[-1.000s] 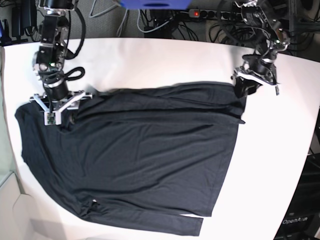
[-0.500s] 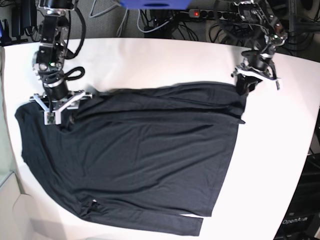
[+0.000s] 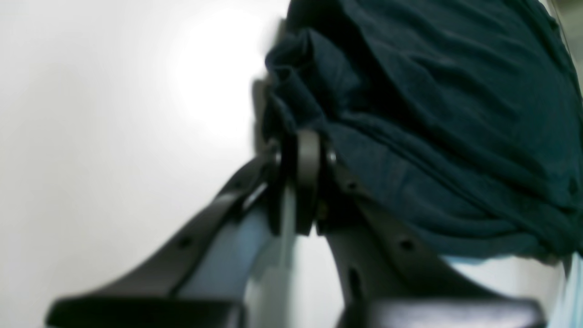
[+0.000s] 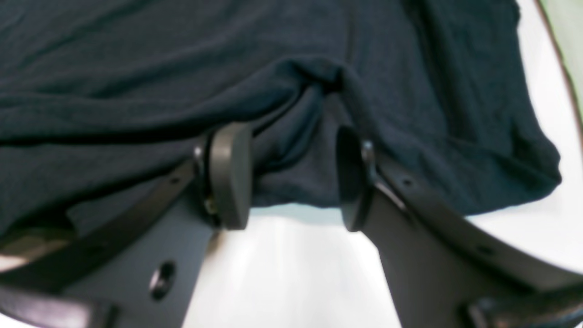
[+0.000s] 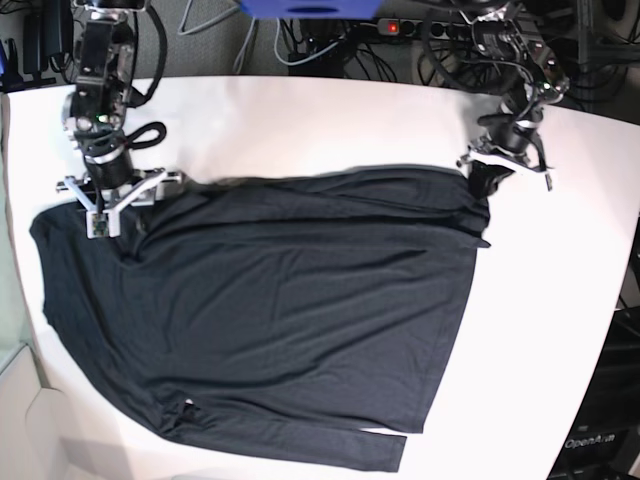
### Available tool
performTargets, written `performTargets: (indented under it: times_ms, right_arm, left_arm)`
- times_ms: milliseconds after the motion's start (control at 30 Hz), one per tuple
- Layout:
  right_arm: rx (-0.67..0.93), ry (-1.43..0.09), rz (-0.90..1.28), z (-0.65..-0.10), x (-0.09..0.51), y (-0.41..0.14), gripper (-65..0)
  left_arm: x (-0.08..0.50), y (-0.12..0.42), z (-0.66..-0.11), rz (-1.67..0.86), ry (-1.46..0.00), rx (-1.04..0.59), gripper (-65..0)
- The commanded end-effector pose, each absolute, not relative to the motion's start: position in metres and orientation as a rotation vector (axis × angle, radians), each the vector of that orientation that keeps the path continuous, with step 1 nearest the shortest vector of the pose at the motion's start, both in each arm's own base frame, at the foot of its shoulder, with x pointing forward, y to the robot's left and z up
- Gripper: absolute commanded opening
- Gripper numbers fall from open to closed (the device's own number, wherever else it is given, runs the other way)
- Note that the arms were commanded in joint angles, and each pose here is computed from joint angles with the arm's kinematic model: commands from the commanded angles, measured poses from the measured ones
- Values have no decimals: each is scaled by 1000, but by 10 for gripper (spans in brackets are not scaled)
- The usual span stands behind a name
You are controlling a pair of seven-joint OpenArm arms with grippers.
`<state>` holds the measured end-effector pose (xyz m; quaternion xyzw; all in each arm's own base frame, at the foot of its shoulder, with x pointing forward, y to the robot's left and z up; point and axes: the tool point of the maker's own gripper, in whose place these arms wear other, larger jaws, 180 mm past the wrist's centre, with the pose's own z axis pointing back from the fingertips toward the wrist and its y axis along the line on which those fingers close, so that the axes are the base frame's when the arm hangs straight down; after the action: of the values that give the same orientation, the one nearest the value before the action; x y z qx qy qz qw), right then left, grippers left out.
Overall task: Fold the T-shirt properly
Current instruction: 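Spread the grippers apart to stretch the shoulder edge taut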
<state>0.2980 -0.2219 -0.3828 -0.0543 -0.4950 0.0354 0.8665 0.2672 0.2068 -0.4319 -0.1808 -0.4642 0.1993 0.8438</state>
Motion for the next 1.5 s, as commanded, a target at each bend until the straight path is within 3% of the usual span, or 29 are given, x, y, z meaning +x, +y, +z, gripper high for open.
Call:
performTargets:
  times_ms: [0,333,500,967,1467]
  right_arm:
    - [-119,-1093,90,-367,306,-223,-344]
    - [-183,-1088,-45,-366,297,-262,-336]
    - [-175,-1057,-53,-379,293,-263,-291]
    - [-238,-1030,-202,-387,275,-302,-290]
    - [-171,-954,-250,-425,276,-294,-290]
  left_arm:
    - [271,210,-426,412,-994,-372,-612]
    - [272,213,-423,406,-1003,-366,-612]
    - [274,214,-420,415,-1018,-377,-612]
    - [273,215,-421,412,-1013,-371,-612]
    - [273,226,-418,399,-1018,-352,-612]
